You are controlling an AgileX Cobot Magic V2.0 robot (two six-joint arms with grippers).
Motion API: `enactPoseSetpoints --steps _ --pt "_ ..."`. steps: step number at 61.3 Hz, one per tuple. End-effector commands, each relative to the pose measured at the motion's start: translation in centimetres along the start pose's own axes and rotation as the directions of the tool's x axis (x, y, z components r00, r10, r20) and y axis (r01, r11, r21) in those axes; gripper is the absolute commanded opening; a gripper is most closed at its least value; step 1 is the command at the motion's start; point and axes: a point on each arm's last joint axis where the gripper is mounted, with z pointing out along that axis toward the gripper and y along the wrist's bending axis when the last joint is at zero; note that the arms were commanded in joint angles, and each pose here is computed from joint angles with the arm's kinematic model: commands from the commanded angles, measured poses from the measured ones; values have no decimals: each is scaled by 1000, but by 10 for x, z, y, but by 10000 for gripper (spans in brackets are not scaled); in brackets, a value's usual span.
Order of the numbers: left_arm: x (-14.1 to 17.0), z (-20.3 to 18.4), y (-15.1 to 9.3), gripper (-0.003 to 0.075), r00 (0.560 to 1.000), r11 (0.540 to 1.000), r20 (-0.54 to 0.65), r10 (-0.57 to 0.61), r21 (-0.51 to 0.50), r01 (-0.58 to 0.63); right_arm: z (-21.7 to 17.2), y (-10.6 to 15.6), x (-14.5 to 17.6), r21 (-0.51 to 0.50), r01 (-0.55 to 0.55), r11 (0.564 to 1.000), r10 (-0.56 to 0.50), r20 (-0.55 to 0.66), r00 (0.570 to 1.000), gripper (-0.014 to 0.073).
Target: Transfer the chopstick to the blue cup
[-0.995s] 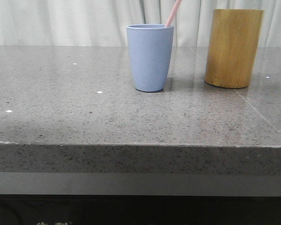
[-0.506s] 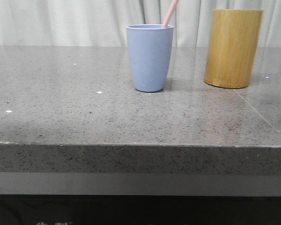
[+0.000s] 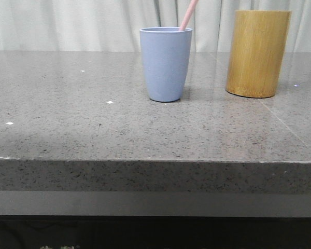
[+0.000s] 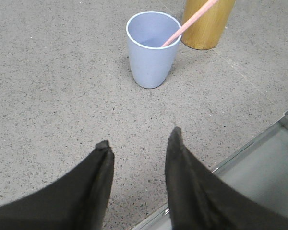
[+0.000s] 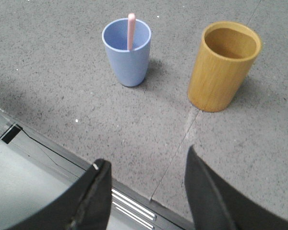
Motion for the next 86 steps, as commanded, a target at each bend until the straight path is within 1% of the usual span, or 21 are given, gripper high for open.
enactPoseSetpoints --steps 1,10,12,15,17,24,28,32,34,63,72,74,80,81,82,83,86 --pt "-13 -11 -2 274 993 1000 118 2 8 -3 -7 -1 1 9 -2 1000 1 96 995 383" --pt "-15 -11 -2 269 990 1000 139 2 8 -3 -3 -2 13 18 2 1000 -3 72 997 379" --pt "-15 -11 -2 256 990 1000 139 2 8 -3 -1 -2 14 18 2 1000 -3 66 998 369" --pt "-16 -11 -2 220 990 1000 141 2 7 -3 -1 -2 15 18 2 1000 -3 65 998 329" --pt "-16 -11 -2 192 990 1000 141 2 7 -3 -1 -2 15 18 2 1000 -3 69 998 285" --pt "-16 -11 -2 59 990 1000 141 2 7 -3 -2 -2 13 18 2 1000 -3 86 996 125" --pt "-16 -11 -2 -21 990 1000 141 2 7 -3 -2 -2 13 18 2 1000 -4 92 996 6" --pt "-16 -11 -2 -19 990 1000 143 2 7 -3 -2 -2 12 18 2 1000 -4 94 996 -74" --pt "-16 -11 -2 -19 990 1000 143 2 7 -3 -2 -2 12 20 3 1000 -5 97 995 -63" --pt "-16 -8 -2 -19 991 1000 135 1 7 -2 -2 -3 12 23 5 1000 -7 94 996 -67" --pt "-11 -5 -1 -19 991 1000 132 3 3 -3 -2 -3 12 23 5 1000 -7 95 995 -67" --pt "-8 -6 0 -19 989 1000 145 12 -8 -11 -2 -3 12 23 5 1000 -7 95 995 -67" --pt "6 -14 9 -19 975 994 214 68 -94 -48 -2 -3 12 23 5 1000 -7 95 995 -67" --pt "12 -16 12 -19 966 992 246 73 -116 -45 -2 -3 12 23 5 1000 -7 95 995 -67" --pt "18 -15 14 -19 964 991 255 71 -130 -39 -2 -3 12 23 5 1000 -7 95 995 -67" --pt "21 -19 15 -19 952 989 295 78 -145 -36 -2 -3 12 23 5 1000 -7 95 995 -67" --pt "33 -22 19 -19 929 984 361 80 -175 -17 -2 -3 12 23 5 1000 -7 95 995 -67"
